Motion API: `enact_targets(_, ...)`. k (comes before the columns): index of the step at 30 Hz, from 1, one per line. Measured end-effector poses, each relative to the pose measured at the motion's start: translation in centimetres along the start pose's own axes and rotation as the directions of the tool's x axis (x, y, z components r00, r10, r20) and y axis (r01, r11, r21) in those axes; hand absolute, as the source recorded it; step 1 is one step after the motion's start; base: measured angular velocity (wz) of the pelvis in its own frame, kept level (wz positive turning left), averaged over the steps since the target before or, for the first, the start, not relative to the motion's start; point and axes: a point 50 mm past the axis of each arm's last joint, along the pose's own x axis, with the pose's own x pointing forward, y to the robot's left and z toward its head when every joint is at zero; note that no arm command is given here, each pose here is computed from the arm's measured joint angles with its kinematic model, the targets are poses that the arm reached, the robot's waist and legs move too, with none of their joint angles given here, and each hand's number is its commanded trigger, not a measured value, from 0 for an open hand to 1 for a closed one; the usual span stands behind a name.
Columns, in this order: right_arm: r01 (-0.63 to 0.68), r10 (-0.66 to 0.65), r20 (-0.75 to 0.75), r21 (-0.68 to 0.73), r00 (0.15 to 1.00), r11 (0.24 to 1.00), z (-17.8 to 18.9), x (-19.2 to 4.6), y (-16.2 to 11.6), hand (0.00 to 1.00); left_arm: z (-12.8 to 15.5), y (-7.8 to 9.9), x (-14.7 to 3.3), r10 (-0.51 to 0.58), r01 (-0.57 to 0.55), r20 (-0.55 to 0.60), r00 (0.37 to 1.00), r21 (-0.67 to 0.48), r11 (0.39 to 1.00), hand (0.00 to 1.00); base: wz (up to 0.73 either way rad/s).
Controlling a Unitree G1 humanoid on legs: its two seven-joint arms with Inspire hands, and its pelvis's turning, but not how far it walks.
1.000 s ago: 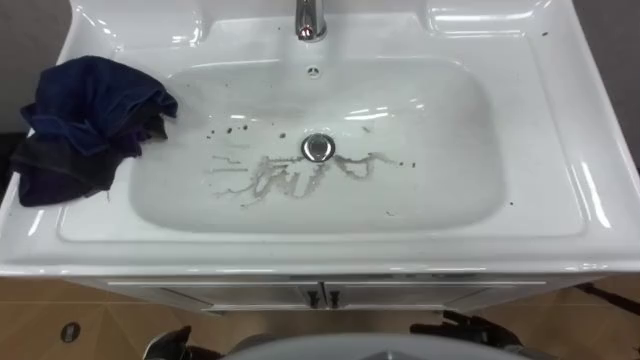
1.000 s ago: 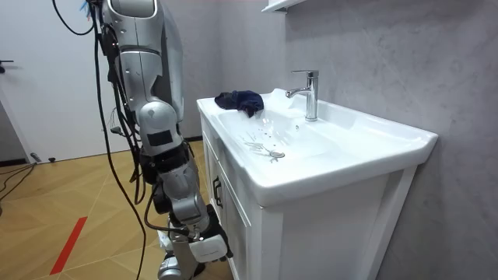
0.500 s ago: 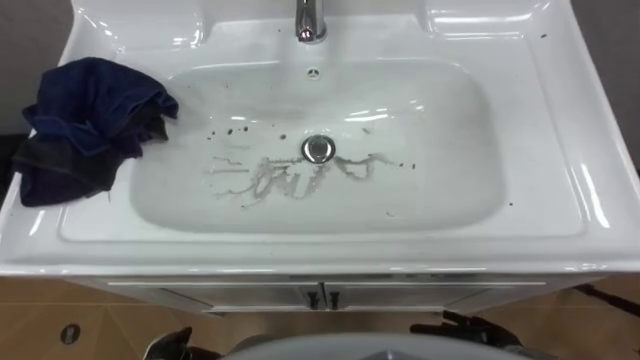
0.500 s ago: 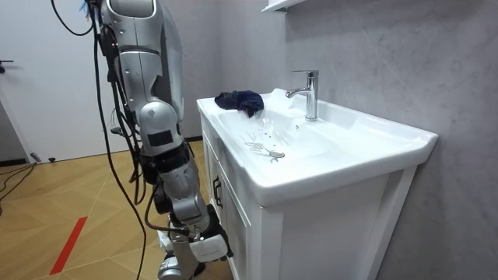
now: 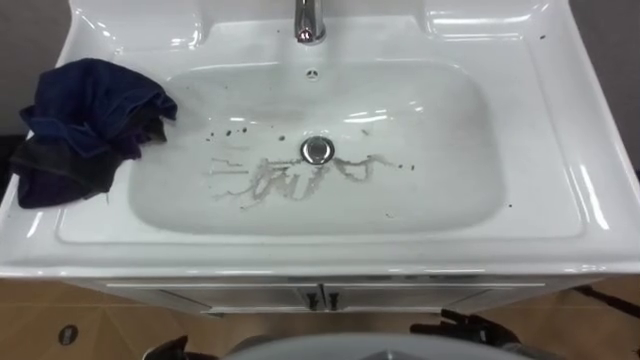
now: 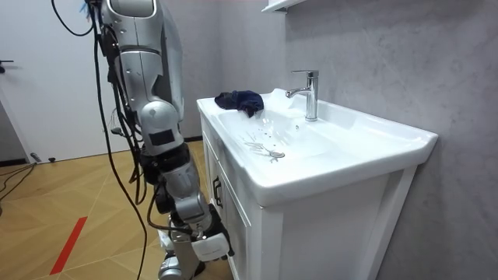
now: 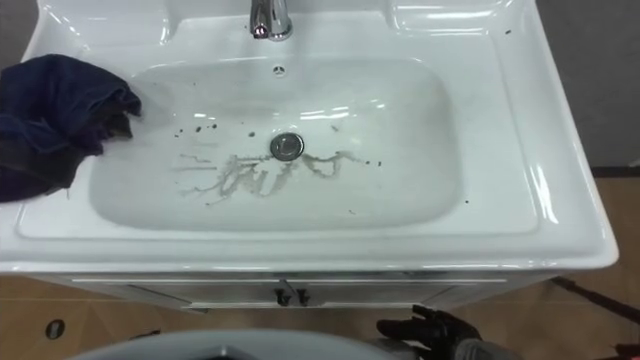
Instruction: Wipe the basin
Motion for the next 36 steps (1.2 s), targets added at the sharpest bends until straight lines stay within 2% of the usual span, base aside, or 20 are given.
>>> enact_targets(3,0.012,-0.012,-0.008,0.006,1.000,1.000,-0.1,0.0,-0.1,0.00,-1.5,0.3,-0.2,0.013,-0.017,-0.034,0.999,-0.116,0.993,0.00,0.16)
enact_targets(7,0.041,-0.041,-0.023,0.005,0.999,0.999,-0.3,0.0,-0.3,0.00,-3.4,1.4,-0.5,0.096,-0.116,-0.093,0.991,-0.239,0.964,0.00,0.20)
enact_targets(11,0.076,-0.076,-0.032,0.014,0.997,0.997,-0.7,-0.2,-0.8,0.00,-3.6,2.3,-0.6,0.190,-0.220,-0.119,0.975,-0.341,0.914,0.00,0.14)
enact_targets(16,0.116,-0.116,-0.036,0.007,0.993,0.993,-1.0,-0.5,-1.6,0.00,-2.2,4.5,-1.1,0.360,-0.363,-0.099,0.928,-0.456,0.812,0.00,0.11)
enact_targets(19,0.164,-0.164,-0.030,0.003,0.986,0.986,-1.1,-0.9,-2.5,0.00,-0.7,6.5,-1.9,0.524,-0.476,-0.063,0.849,-0.520,0.709,0.00,0.12)
enact_targets(23,0.211,-0.210,-0.017,0.014,0.977,0.977,-1.5,-1.2,-3.1,0.00,1.3,8.1,-3.1,0.661,-0.539,0.008,0.750,-0.572,0.618,0.00,0.01)
enact_targets(25,0.222,-0.222,-0.004,0.020,0.975,0.975,-1.6,-1.2,-3.2,0.00,2.9,8.9,-4.0,0.737,-0.566,0.040,0.675,-0.612,0.552,0.00,0.00)
enact_targets(26,0.222,-0.222,-0.003,0.020,0.975,0.975,-1.6,-1.2,-3.2,0.00,3.4,9.1,-4.3,0.755,-0.568,0.052,0.654,-0.626,0.535,0.00,0.00)
enact_targets(28,0.217,-0.217,-0.007,0.025,0.976,0.976,-1.8,-1.2,-3.2,0.00,6.0,9.9,-5.8,0.821,-0.544,0.116,0.558,-0.696,0.468,0.00,0.00)
enact_targets(31,0.217,-0.217,0.001,0.024,0.976,0.976,-2.0,-1.3,-3.2,0.00,8.6,10.4,-7.6,0.878,-0.488,0.170,0.447,-0.776,0.399,0.00,-0.03)
enact_targets(36,0.218,-0.218,0.013,0.016,0.976,0.976,-2.2,-1.3,-3.2,0.00,11.0,10.6,-10.0,0.929,-0.440,0.206,0.307,-0.835,0.330,0.00,-0.05)
